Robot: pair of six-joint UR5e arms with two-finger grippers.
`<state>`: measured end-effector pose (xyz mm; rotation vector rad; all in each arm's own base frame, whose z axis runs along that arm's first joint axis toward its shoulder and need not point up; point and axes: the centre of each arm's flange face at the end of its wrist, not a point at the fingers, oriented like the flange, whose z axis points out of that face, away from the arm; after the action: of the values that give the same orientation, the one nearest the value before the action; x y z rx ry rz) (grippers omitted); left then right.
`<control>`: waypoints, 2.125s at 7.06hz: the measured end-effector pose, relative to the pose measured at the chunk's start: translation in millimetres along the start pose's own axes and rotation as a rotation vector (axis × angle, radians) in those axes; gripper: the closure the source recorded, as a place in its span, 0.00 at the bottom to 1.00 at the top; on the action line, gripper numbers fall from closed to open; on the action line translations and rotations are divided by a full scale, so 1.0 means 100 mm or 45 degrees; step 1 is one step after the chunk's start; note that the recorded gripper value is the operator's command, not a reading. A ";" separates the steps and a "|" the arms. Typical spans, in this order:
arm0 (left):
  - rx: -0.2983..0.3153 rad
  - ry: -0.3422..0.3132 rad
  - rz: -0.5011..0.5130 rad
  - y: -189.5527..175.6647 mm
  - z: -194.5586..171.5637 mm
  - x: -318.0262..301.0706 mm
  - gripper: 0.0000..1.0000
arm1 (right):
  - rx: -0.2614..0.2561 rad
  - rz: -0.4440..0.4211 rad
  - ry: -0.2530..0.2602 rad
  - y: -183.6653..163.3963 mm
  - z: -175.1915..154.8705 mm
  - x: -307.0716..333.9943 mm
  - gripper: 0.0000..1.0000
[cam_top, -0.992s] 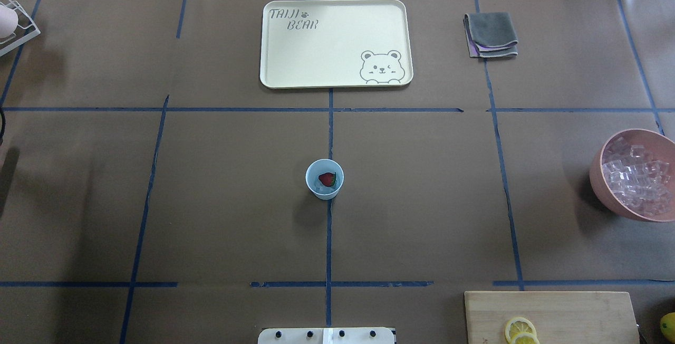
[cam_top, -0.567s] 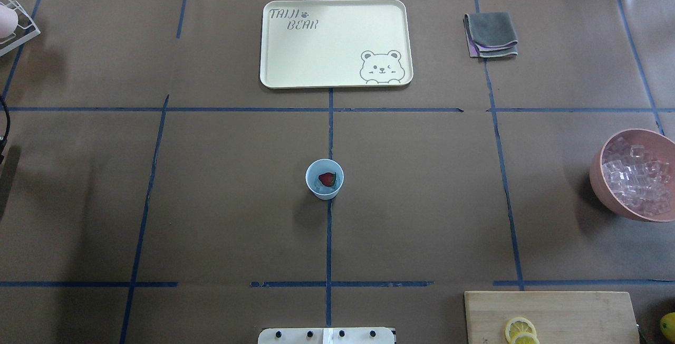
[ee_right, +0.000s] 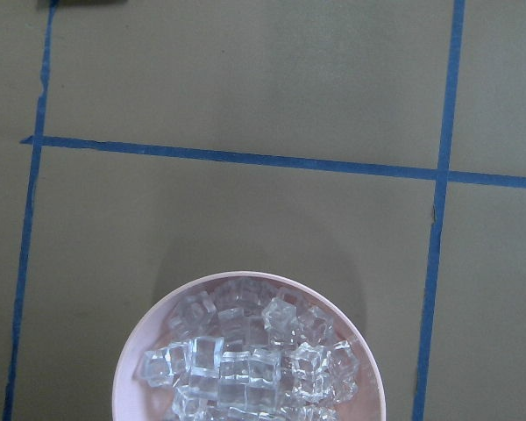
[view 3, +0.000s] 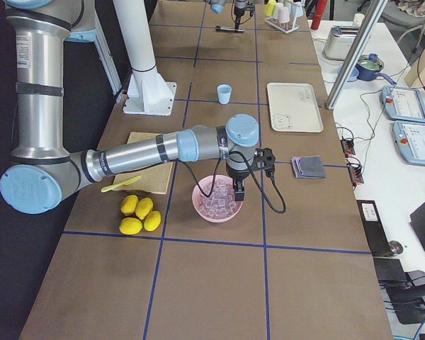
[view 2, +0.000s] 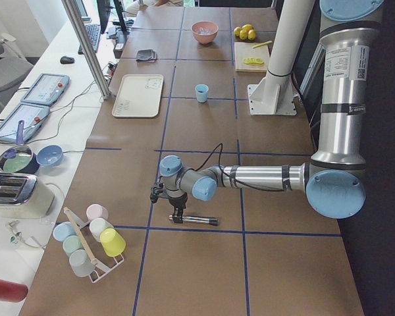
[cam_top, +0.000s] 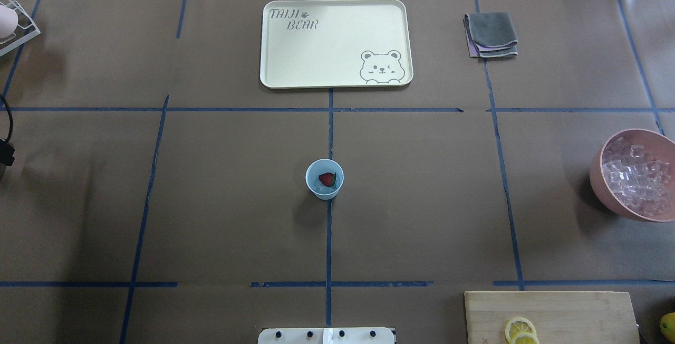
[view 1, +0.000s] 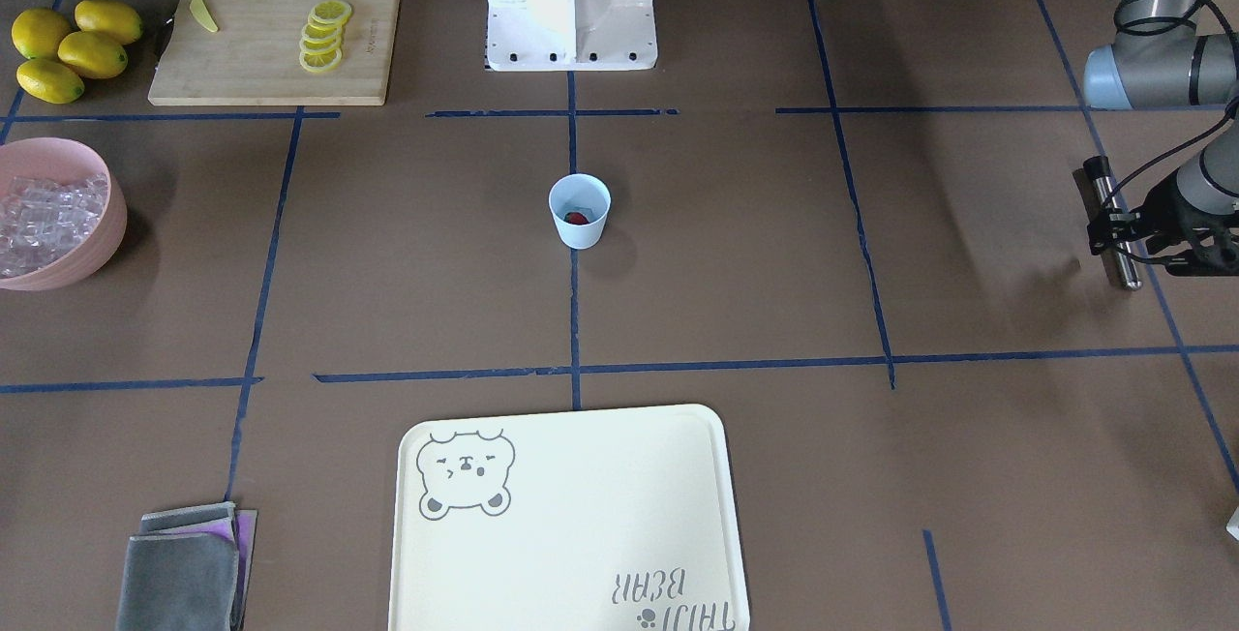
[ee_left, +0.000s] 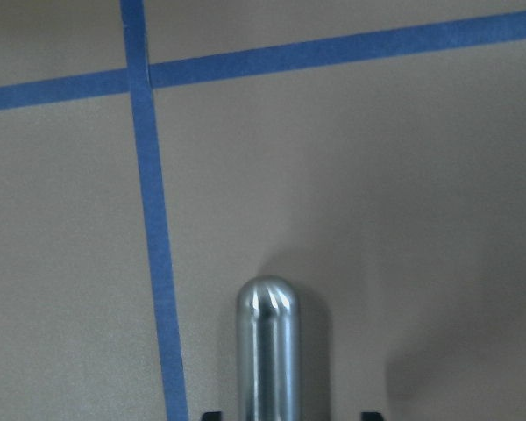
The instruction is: Mash ice and strawberries in cup
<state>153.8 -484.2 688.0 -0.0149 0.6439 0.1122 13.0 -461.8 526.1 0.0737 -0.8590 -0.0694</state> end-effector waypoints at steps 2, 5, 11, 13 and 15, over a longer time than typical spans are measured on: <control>0.065 0.032 0.050 -0.01 -0.30 0.16 0.00 | 0.003 -0.005 0.003 0.00 -0.01 0.00 0.00; 0.146 0.182 0.080 0.04 -1.18 -0.26 0.00 | 0.003 -0.008 0.041 0.12 -0.02 0.27 0.00; 0.063 0.259 -0.021 0.55 -1.94 -1.52 0.00 | -0.059 -0.012 0.069 0.36 0.20 1.05 0.00; 0.049 0.265 -0.051 0.63 -1.96 -1.54 0.00 | -0.061 -0.022 0.081 0.28 0.21 1.01 0.00; 0.054 0.264 -0.100 0.61 -1.98 -1.52 0.00 | -0.075 -0.020 0.090 0.23 0.26 0.93 0.00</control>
<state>-91.6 -448.6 622.3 -0.0112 0.8513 0.0209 54.3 -448.5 615.7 0.0273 -0.7855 -0.1066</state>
